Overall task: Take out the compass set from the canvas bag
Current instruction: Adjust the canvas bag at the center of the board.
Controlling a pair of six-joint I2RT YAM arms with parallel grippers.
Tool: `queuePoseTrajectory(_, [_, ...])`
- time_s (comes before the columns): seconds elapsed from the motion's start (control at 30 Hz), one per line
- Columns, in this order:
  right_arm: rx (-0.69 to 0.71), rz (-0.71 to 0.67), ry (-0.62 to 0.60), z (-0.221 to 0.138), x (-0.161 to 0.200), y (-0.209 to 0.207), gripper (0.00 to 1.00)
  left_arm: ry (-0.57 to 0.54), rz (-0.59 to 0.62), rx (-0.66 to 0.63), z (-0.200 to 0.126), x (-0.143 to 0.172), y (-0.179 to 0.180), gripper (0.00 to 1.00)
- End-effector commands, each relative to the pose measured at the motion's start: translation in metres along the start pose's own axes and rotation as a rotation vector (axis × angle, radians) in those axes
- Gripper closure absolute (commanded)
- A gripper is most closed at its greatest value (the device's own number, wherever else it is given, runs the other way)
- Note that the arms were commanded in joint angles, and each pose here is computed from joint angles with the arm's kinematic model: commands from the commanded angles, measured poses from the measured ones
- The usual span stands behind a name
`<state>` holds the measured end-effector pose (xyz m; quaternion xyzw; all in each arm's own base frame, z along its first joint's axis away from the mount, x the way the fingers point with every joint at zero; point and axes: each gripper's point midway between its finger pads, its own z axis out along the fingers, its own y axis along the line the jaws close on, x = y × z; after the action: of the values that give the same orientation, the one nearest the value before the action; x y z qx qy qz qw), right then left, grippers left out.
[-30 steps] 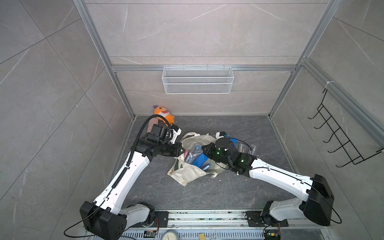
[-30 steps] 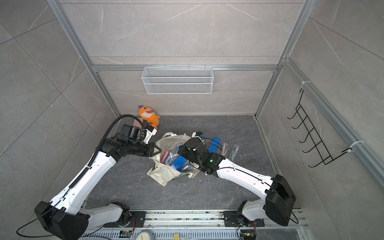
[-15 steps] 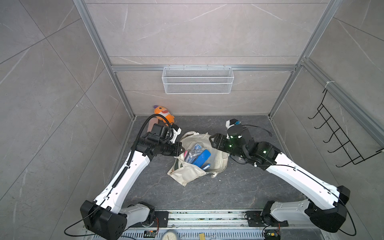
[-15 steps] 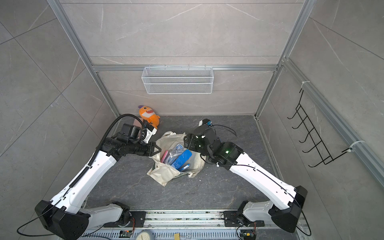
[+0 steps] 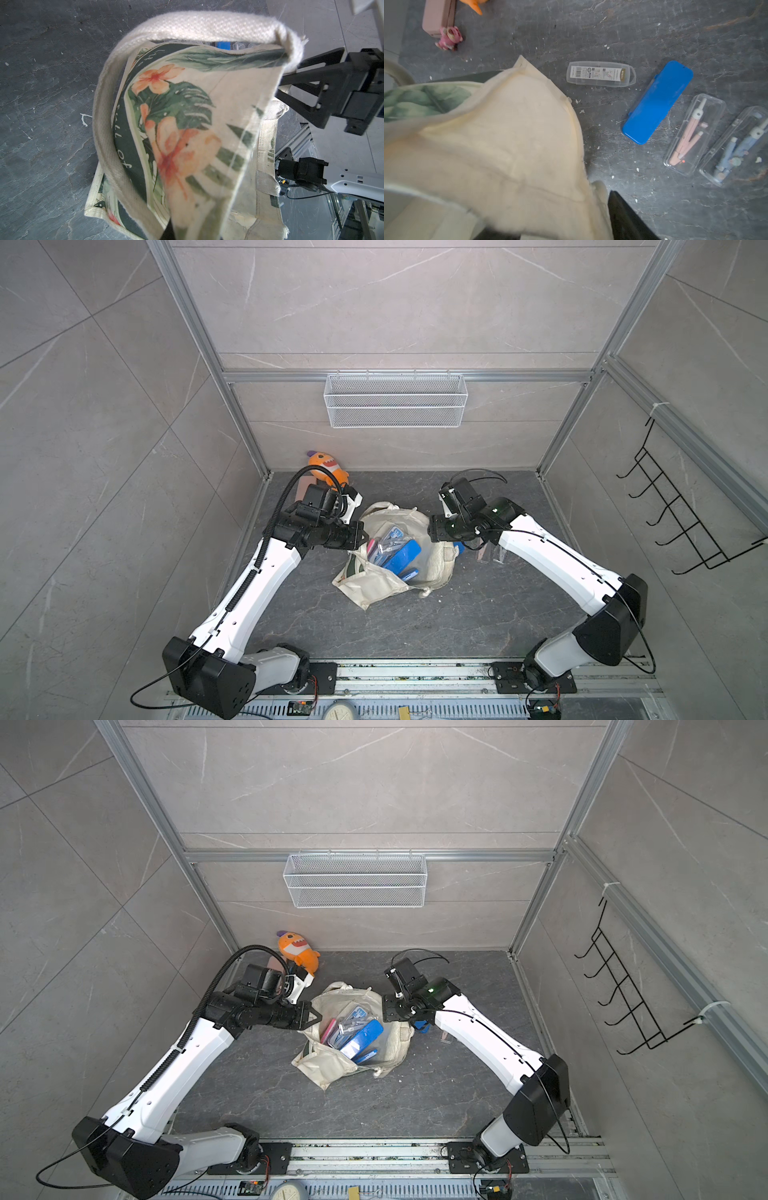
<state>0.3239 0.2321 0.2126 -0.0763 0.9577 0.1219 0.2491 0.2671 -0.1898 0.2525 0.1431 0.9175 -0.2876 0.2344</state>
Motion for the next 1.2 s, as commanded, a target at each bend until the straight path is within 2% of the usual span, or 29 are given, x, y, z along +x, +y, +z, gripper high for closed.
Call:
queuePoseTrajectory(0.0, [-0.060,-0.017,0.031,0.005,0.002,0.009,0.59,-0.115,0.068,0.025,-0.020,-0.033,-0.017,1.00])
queuePoseTrajectory(0.1, [-0.117,0.009,0.050,0.006,0.004,0.020,0.85,-0.118,0.043,-0.025,-0.025,-0.037,-0.011,0.99])
queuePoseTrajectory(0.17, [-0.181,0.061,0.065,0.006,0.007,0.032,0.98,-0.118,0.019,-0.090,-0.035,-0.042,-0.005,0.81])
queuePoseTrajectory(0.2, [-0.196,0.086,0.066,0.005,0.009,0.036,1.00,-0.120,0.010,-0.110,-0.041,-0.045,-0.005,0.75])
queuePoseTrajectory(0.37, [-0.257,0.169,0.032,-0.011,0.019,0.063,1.00,-0.150,-0.089,-0.172,-0.090,-0.050,-0.015,0.52])
queuePoseTrajectory(0.4, [-0.265,0.181,0.026,-0.013,0.020,0.067,1.00,-0.155,-0.116,-0.181,-0.099,-0.048,-0.017,0.51])
queuePoseTrajectory(0.47, [-0.267,0.200,0.018,-0.016,0.023,0.074,1.00,-0.129,-0.211,-0.178,-0.111,-0.038,-0.022,0.51])
queuePoseTrajectory(0.6, [-0.270,0.216,0.004,-0.017,0.025,0.083,1.00,0.007,-0.439,-0.027,-0.102,-0.003,-0.047,0.65])
queuePoseTrajectory(0.73, [-0.288,0.227,0.004,-0.015,0.023,0.092,1.00,-0.008,-0.575,-0.027,-0.096,0.033,-0.048,0.63])
queuePoseTrajectory(0.83, [-0.291,0.217,0.013,-0.012,0.026,0.099,1.00,-0.024,-0.634,-0.094,-0.092,0.056,-0.027,0.60])
queuePoseTrajectory(0.93, [-0.285,0.204,0.019,-0.009,0.030,0.103,1.00,-0.012,-0.654,-0.125,-0.082,0.065,-0.017,0.59])
queuePoseTrajectory(1.17, [-0.273,0.200,0.015,-0.010,0.037,0.100,1.00,-0.035,-0.656,-0.135,-0.064,0.044,-0.013,0.55])
